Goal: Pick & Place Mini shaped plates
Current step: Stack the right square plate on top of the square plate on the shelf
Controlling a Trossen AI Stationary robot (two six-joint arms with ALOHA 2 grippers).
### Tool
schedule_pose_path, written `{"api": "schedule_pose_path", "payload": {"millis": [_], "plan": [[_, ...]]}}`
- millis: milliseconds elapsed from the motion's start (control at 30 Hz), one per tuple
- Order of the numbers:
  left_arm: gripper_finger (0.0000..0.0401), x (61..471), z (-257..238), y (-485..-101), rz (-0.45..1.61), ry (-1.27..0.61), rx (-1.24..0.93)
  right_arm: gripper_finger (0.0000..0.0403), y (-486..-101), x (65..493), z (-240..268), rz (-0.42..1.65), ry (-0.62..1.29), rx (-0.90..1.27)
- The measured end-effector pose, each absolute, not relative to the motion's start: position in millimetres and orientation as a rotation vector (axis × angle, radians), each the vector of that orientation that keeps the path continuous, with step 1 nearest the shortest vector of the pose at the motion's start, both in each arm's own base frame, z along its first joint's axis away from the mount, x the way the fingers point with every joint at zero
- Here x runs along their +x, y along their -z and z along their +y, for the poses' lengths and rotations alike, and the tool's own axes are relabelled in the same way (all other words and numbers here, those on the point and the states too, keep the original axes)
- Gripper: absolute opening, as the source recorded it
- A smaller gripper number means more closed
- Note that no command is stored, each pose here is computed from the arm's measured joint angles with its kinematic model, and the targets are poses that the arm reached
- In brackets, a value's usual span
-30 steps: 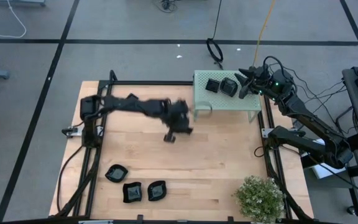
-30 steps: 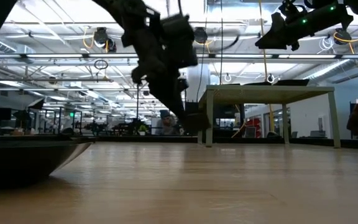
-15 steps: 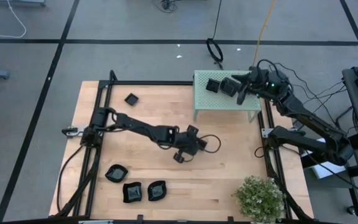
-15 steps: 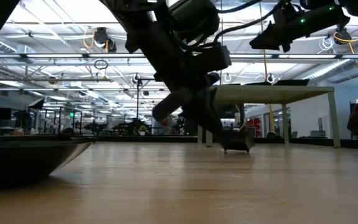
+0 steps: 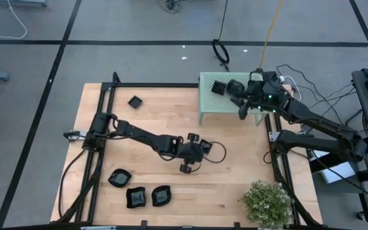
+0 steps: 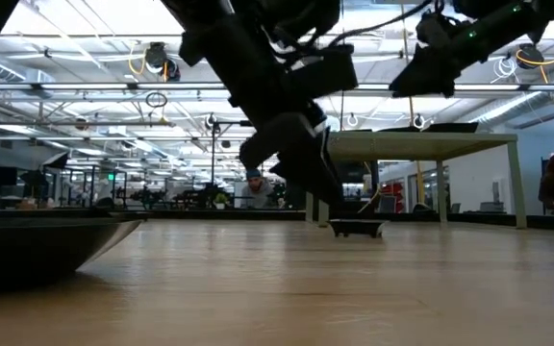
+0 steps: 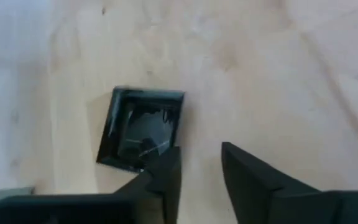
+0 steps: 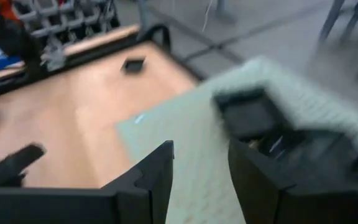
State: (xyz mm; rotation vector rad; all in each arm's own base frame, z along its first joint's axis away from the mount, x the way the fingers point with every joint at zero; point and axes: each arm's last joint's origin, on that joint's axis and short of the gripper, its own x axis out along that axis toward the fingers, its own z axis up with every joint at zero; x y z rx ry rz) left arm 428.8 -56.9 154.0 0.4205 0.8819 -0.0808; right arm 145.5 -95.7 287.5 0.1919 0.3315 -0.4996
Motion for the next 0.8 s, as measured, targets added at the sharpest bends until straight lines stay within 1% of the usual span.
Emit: {"api": "schedule_pose_path", "payload": {"millis": [133,233,300,400,467,500,567,633,733,800], "plan": [[0.0155,420,-65,-165,0.915,0.065,0.458,0.0155,-266,151,-83,0.416,0.449,0.347],[0.0169,409,-66,-180,0.955,-0.010,0.492,0.0156,-243,158,-70,0.432,0.394,0.441],[0.0172,403,-66,-194,0.937,-0.087,0.473,0.0154,-227,164,-60,0.403,0.349,0.475],[0.0169,392,-66,-217,0.914,-0.192,0.417,0.0148,-211,171,-44,0.301,0.267,0.530],[0.0164,386,-66,-232,0.868,-0.247,0.353,0.0146,-193,173,-33,0.312,0.243,0.548],[0.0162,382,-66,-240,0.845,-0.273,0.320,0.0145,-187,174,-28,0.321,0.241,0.538],[0.0157,376,-64,-257,0.787,-0.301,0.248,0.0145,-190,177,-21,0.271,0.260,0.468],[0.0153,370,-63,-272,0.739,-0.320,0.193,0.0146,-191,179,-15,0.272,0.262,0.376],[0.0148,360,-60,-292,0.678,-0.340,0.121,0.0145,-187,180,-7,0.309,0.214,0.281],[0.0148,354,-59,-303,0.641,-0.343,0.072,0.0144,-190,182,-2,0.293,0.155,0.251]]}}
